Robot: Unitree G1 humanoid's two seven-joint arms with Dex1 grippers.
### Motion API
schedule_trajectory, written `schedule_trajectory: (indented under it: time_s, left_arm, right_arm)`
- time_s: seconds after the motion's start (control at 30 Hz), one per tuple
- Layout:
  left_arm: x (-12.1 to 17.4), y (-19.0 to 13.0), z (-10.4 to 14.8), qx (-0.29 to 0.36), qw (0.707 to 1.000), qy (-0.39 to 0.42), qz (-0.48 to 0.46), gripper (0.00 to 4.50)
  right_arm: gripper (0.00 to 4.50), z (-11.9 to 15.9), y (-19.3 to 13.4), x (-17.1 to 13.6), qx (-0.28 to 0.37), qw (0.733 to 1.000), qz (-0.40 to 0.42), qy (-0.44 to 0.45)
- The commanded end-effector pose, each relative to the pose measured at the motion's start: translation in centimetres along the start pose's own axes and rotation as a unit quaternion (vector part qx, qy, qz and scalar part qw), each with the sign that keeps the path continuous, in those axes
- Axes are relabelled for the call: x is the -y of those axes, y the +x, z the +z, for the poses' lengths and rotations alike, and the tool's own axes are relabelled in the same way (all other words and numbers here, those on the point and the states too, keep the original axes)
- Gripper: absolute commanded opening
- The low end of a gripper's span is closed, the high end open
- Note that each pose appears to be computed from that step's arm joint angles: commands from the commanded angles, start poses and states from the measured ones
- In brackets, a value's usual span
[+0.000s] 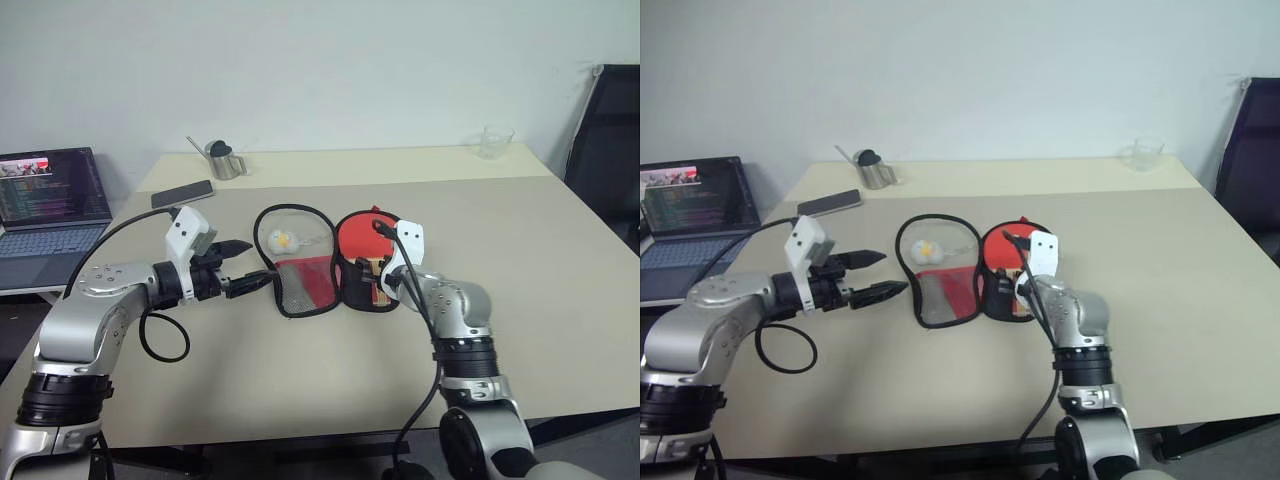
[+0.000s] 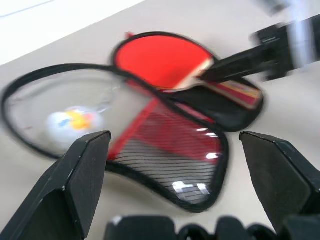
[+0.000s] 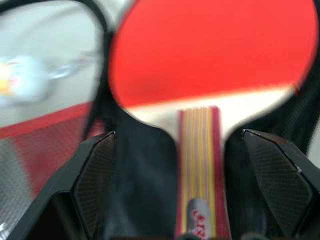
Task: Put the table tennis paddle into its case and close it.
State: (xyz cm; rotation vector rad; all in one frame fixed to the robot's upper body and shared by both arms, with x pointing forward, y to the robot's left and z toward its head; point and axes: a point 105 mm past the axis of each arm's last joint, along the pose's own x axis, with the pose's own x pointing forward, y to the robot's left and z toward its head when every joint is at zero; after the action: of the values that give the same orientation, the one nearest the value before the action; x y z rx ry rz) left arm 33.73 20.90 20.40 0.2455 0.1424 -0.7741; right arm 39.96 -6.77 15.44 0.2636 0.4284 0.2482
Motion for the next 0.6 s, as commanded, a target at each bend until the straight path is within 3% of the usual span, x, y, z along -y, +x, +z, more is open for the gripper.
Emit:
schedule_trajectory:
  time_s: [0.03, 0.1, 0.17, 0.3, 0.43, 0.5, 0.6]
  left_arm:
    - [-1.5, -0.6, 0.4, 0.006, 0.999, -0.009, 0.033, 4.5]
    - [-2.3, -1.0, -0.3, -0.003, 0.999, -0.016, 0.043, 4.5]
    - [-3.1, -1.4, -1.3, -0.024, 0.998, -0.013, 0.055, 4.5]
    - [-4.1, -0.8, -2.7, -0.054, 0.996, 0.002, 0.072, 4.5]
    - [-4.4, 0.8, -3.6, -0.069, 0.995, -0.002, 0.075, 4.5]
    - [-4.6, 1.5, -4.9, -0.102, 0.992, -0.004, 0.078, 4.12]
    - [-3.5, 2.8, -7.0, -0.149, 0.987, 0.014, 0.053, 3.19]
  right_arm:
    - [4.46, 3.9, -2.8, 1.0, 0.042, 0.998, 0.032, -0.031]
    - [4.46, 4.6, -4.0, 2.0, 0.04, 0.996, 0.045, -0.062]
    - [4.46, 5.0, -5.7, 2.2, 0.033, 0.985, 0.11, -0.131]
    - [4.46, 3.2, -9.5, 2.5, -0.006, 0.932, 0.258, -0.254]
    - [4.46, 3.0, -12.0, 2.8, -0.003, 0.89, 0.346, -0.297]
    - [4.5, 3.8, -13.4, 2.2, 0.015, 0.87, 0.392, -0.299]
    - [4.5, 4.9, -13.3, 2.6, 0.034, 0.869, 0.391, -0.302]
